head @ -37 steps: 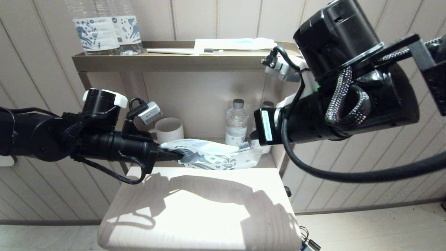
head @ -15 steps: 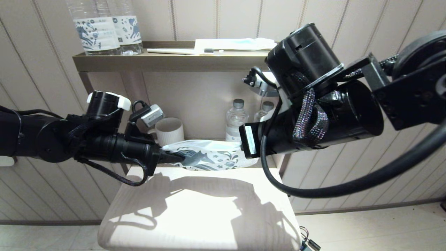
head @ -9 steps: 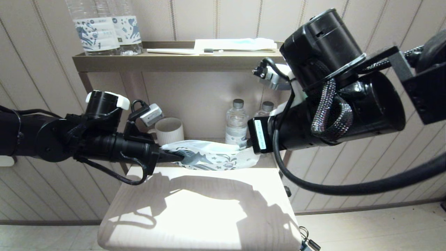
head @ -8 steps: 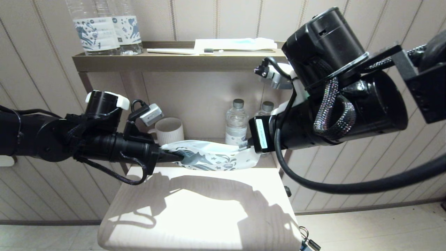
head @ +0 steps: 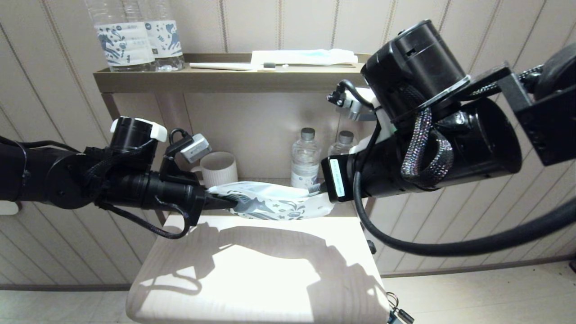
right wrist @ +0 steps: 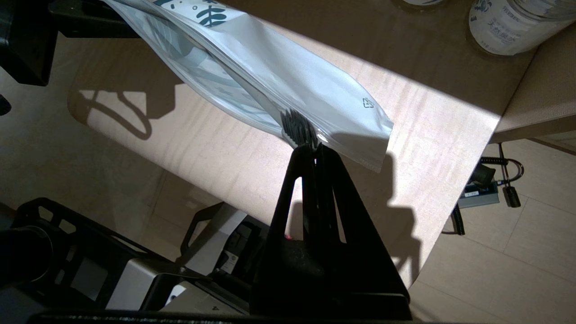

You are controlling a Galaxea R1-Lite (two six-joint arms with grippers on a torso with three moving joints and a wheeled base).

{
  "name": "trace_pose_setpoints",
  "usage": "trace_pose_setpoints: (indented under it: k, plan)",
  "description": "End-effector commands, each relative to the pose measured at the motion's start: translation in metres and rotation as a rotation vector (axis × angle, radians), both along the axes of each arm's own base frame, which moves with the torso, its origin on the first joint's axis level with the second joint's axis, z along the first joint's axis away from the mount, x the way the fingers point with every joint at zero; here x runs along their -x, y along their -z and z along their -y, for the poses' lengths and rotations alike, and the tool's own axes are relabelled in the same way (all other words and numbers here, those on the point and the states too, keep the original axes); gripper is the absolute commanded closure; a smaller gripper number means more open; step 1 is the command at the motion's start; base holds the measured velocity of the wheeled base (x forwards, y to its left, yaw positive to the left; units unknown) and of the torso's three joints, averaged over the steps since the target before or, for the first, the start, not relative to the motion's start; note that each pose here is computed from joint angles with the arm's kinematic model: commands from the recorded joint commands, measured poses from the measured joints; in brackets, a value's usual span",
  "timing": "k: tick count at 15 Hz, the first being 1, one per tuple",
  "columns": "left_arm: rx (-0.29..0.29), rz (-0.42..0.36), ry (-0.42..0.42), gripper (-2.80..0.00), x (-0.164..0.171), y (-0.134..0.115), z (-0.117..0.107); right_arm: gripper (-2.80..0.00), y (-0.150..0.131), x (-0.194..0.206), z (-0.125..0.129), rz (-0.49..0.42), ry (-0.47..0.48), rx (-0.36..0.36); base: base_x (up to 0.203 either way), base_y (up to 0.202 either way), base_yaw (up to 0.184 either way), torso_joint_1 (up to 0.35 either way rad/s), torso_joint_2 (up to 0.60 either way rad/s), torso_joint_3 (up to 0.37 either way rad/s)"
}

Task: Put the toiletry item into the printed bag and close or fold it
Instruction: Close the strorage bag and place it on the desk

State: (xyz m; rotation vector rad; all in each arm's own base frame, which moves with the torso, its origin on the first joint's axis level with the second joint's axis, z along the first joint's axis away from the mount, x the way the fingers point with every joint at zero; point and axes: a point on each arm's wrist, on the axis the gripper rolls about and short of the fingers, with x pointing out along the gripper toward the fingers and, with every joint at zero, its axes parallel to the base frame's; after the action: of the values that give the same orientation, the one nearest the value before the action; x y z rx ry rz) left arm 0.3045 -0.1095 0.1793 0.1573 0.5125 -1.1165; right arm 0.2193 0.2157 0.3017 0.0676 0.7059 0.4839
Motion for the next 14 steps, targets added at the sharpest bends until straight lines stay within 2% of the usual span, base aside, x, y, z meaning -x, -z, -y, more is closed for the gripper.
trace_pose_setpoints:
  k: [1, 14]
  plan:
    - [0.002, 0.001, 0.004, 0.00, 0.000, 0.000, 0.000, 0.00, 0.005, -0.003, -0.003, -0.013, 0.001, 0.011, 0.000, 0.000, 0.000, 0.000, 0.00, 0.000]
    - [0.004, 0.005, 0.005, 0.00, 0.003, -0.002, -0.001, 0.00, 0.024, -0.022, -0.036, -0.041, -0.027, 0.040, 0.000, 0.000, 0.000, 0.000, 0.00, 0.000]
